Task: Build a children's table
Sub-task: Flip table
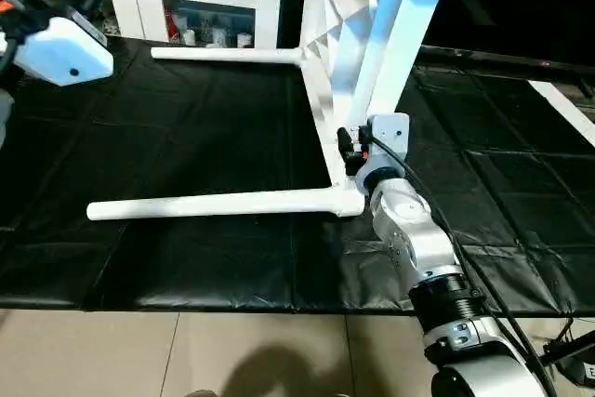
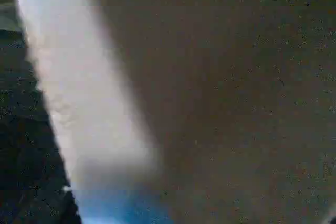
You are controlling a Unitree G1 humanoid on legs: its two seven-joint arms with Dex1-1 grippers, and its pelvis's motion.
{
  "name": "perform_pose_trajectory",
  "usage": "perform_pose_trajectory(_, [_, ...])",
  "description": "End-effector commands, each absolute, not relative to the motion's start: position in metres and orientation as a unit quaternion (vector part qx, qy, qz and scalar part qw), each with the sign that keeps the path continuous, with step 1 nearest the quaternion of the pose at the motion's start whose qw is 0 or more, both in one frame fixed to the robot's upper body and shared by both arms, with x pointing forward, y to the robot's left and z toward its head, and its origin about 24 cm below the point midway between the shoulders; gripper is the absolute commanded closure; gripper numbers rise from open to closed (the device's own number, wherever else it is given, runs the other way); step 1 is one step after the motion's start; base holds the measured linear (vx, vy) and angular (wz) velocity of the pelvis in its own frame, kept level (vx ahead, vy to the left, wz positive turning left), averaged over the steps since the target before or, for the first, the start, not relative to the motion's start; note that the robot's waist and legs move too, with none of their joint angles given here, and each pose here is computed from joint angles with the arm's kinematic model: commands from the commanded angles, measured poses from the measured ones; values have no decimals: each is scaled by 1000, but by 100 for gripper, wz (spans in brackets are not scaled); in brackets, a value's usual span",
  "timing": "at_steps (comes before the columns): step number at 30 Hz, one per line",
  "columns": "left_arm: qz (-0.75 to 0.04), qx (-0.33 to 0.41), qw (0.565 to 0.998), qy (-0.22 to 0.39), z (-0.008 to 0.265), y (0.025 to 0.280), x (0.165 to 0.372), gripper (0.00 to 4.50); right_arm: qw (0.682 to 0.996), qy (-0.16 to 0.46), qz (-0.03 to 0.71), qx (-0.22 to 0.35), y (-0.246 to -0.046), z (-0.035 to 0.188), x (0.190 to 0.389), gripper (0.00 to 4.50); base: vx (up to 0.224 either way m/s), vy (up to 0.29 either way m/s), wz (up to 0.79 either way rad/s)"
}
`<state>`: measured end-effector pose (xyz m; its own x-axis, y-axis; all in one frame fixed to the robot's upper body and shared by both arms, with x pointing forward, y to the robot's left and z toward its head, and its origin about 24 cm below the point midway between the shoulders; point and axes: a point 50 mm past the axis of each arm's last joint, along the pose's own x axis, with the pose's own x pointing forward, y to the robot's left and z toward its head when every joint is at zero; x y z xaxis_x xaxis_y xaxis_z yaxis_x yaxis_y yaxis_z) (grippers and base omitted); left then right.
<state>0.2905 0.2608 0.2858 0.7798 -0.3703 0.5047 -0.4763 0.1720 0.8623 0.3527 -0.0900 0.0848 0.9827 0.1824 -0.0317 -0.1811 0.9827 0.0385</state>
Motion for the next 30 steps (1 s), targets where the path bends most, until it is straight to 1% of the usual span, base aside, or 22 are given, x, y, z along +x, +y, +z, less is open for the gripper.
perform_pose_trajectory(1, [44, 643, 686, -338, 292, 259, 292, 127, 995, -16, 101, -9, -92, 96, 356, 257, 0, 0, 0])
perform_pose_trajectory(4, [48, 642, 689, -333, 293, 261, 295, 140, 994, -22, 106, -21, -91, 98, 355, 257, 0, 0, 0])
perform_pose_trajectory(5, [48, 641, 691, -331, 293, 262, 296, 166, 993, -25, 108, -28, -91, 98, 355, 257, 0, 0, 0])
perform_pose_trajectory(9, [47, 634, 700, -326, 295, 263, 300, 180, 993, -32, 110, -40, -91, 100, 355, 257, 0, 0, 0])
perform_pose_trajectory(10, [47, 634, 700, -326, 295, 263, 300, 208, 993, -32, 110, -40, -91, 100, 355, 257, 0, 0, 0])
perform_pose_trajectory(12, [37, 627, 706, -326, 295, 261, 302, 215, 992, -39, 112, -49, -93, 103, 354, 257, 0, 0, 0])
perform_pose_trajectory(13, [32, 625, 708, -326, 294, 259, 303, 219, 991, -42, 113, -52, -94, 105, 354, 257, 0, 0, 0])
perform_pose_trajectory(16, [23, 614, 721, -320, 290, 255, 306, 252, 990, -60, 115, -63, -98, 116, 355, 257, 0, 0, 0])
perform_pose_trajectory(19, [33, 597, 739, -311, 289, 259, 307, 253, 985, -83, 128, -82, -101, 130, 355, 257, 0, 0, 0])
perform_pose_trajectory(20, [33, 597, 739, -311, 289, 259, 307, 263, 985, -83, 128, -82, -101, 130, 355, 257, 0, 0, 0])
perform_pose_trajectory(21, [45, 567, 763, -306, 288, 264, 309, 263, 981, -96, 139, -93, -105, 141, 356, 257, 0, 0, 0])
perform_pose_trajectory(23, [63, 527, 795, -294, 288, 274, 311, 266, 979, -110, 145, -92, -114, 158, 357, 257, 0, 0, 0])
perform_pose_trajectory(26, [76, 489, 826, -271, 285, 288, 313, 267, 977, -129, 146, -92, -131, 185, 360, 257, 0, 0, 0])
perform_pose_trajectory(27, [76, 489, 826, -271, 285, 288, 313, 267, 977, -129, 146, -92, -131, 185, 360, 257, 0, 0, 0])
perform_pose_trajectory(28, [70, 457, 851, -250, 275, 294, 314, 267, 973, -146, 145, -103, -144, 206, 363, 257, 0, 0, 0])
perform_pose_trajectory(30, [66, 443, 861, -241, 270, 295, 314, 267, 972, -153, 143, -107, -149, 214, 364, 257, 0, 0, 0])
